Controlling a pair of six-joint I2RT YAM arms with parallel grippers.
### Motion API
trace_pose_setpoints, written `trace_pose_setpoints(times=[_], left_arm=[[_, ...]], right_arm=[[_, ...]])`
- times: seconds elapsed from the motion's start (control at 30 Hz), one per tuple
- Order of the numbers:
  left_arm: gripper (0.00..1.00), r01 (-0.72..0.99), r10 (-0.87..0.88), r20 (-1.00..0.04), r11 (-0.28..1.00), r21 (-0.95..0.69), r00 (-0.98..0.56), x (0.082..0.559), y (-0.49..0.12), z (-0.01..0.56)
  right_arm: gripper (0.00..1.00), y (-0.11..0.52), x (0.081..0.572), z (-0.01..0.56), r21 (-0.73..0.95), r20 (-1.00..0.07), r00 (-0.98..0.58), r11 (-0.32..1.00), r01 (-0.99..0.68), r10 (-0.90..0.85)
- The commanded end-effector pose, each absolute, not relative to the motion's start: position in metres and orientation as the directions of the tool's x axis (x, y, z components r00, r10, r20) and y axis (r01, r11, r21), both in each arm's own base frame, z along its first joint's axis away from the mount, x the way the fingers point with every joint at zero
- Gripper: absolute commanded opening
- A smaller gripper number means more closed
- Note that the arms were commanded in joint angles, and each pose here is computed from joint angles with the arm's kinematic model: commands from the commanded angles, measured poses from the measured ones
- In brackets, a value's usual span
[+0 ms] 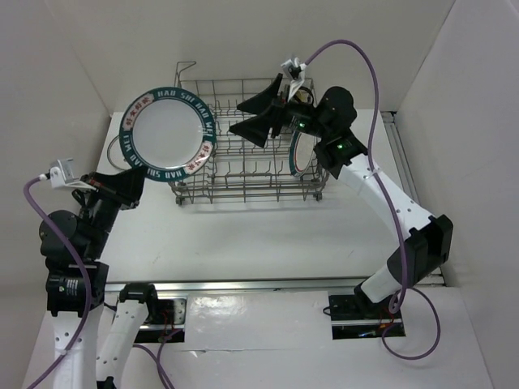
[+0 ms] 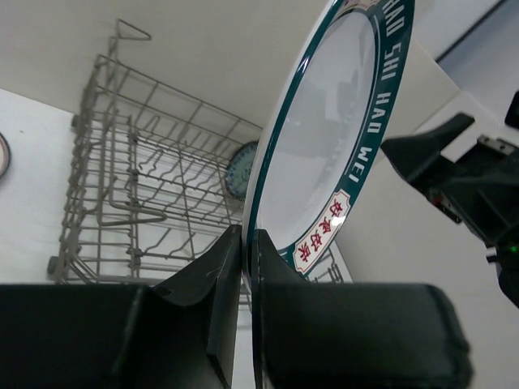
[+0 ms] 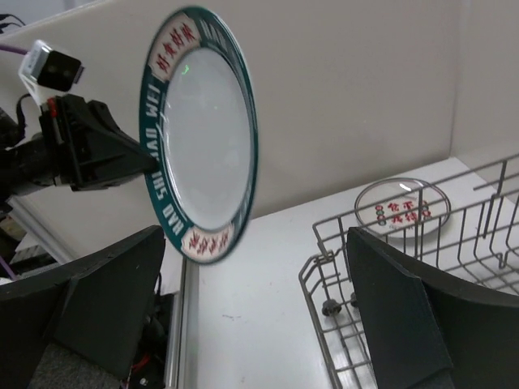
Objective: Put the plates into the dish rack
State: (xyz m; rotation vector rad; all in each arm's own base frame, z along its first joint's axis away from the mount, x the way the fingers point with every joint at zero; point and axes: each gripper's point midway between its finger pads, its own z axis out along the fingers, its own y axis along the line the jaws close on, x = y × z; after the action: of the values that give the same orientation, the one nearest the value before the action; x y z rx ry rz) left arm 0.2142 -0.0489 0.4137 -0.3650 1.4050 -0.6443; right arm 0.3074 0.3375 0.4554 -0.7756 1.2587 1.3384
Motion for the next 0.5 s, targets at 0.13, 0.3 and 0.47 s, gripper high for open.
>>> trace_pose_setpoints(times=[0.13,0.3,0.47], left_arm=[[0.00,0.389,-0.644,-0.765,0.707,-0.591,0.010,0.208,-0.078,0.436],[0.00,0.428,-0.641,-0.767,0.689,-0.585,-0.019,0.209,-0.086,0.434],[0.00,0.440,-0.641,-0.766,0.674,-0.593,-0.052,0.214,-0.091,0.426]], right_arm=[[0.99,0.364,0.293,0.471,0.157,-0.960,-0.129,0.094,-0.983,0.250],[0.98,0.381,0.304,0.458,0.190,-0.958,-0.163,0.095,-0.977,0.236],[0.50,0.394,0.297,0.452,0.240,-0.944,-0.227,0.028,-0.970,0.238]])
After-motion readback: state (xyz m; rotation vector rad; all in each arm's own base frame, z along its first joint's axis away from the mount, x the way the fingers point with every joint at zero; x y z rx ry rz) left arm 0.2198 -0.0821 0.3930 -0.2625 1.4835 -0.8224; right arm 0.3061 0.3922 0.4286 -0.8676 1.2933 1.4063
